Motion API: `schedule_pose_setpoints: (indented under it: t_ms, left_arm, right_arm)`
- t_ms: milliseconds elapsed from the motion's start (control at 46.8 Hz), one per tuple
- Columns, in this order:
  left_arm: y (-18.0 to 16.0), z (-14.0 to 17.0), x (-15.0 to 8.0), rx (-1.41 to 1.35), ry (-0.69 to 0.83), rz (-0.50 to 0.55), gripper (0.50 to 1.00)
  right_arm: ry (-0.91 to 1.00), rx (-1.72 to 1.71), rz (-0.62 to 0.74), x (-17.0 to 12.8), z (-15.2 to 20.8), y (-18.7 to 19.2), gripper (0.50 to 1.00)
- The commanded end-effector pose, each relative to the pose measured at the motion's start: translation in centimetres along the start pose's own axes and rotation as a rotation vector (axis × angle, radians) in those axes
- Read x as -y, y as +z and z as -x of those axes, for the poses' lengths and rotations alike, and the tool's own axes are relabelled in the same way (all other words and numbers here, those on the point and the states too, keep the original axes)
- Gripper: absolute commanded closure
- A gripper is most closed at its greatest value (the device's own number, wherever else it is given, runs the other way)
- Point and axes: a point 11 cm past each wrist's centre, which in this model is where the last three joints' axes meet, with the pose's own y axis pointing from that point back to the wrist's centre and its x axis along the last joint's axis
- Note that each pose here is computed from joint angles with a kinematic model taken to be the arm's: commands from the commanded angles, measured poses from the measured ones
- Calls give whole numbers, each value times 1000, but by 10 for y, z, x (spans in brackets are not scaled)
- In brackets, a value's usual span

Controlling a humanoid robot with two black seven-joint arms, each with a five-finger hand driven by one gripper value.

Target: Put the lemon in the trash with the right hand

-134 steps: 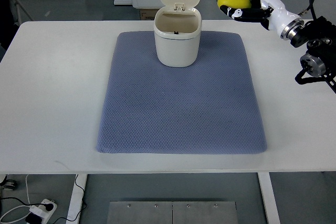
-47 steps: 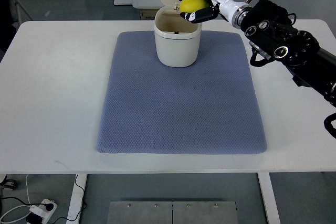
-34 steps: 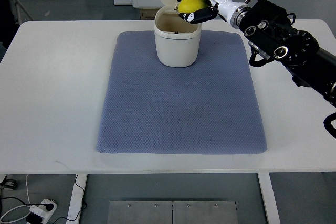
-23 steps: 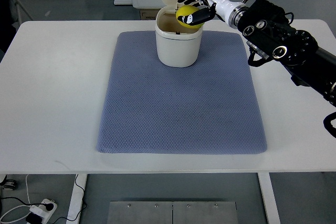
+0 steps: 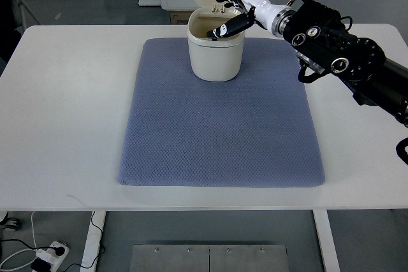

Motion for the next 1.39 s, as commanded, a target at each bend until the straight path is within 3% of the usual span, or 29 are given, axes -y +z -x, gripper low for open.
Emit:
schedule_pose_setpoints:
  t_ms: [0, 663, 834, 1133, 1368]
  left_arm:
    - [0, 0, 0, 0, 0, 0, 500]
    - [0, 0, 0, 0, 0, 0, 500]
    - [0, 0, 0, 0, 0, 0, 500]
    - [0, 0, 0, 0, 0, 0, 500]
    - [0, 0, 0, 0, 0, 0, 500]
  right_arm:
    - [-2, 0, -2, -5, -5, 2, 601]
    - [130, 186, 49, -97, -73, 78, 599]
    - [233, 328, 50, -117, -84, 104, 528]
    - [355, 518, 63, -152, -75, 154, 505]
    - [445, 609, -23, -169, -62, 173, 500]
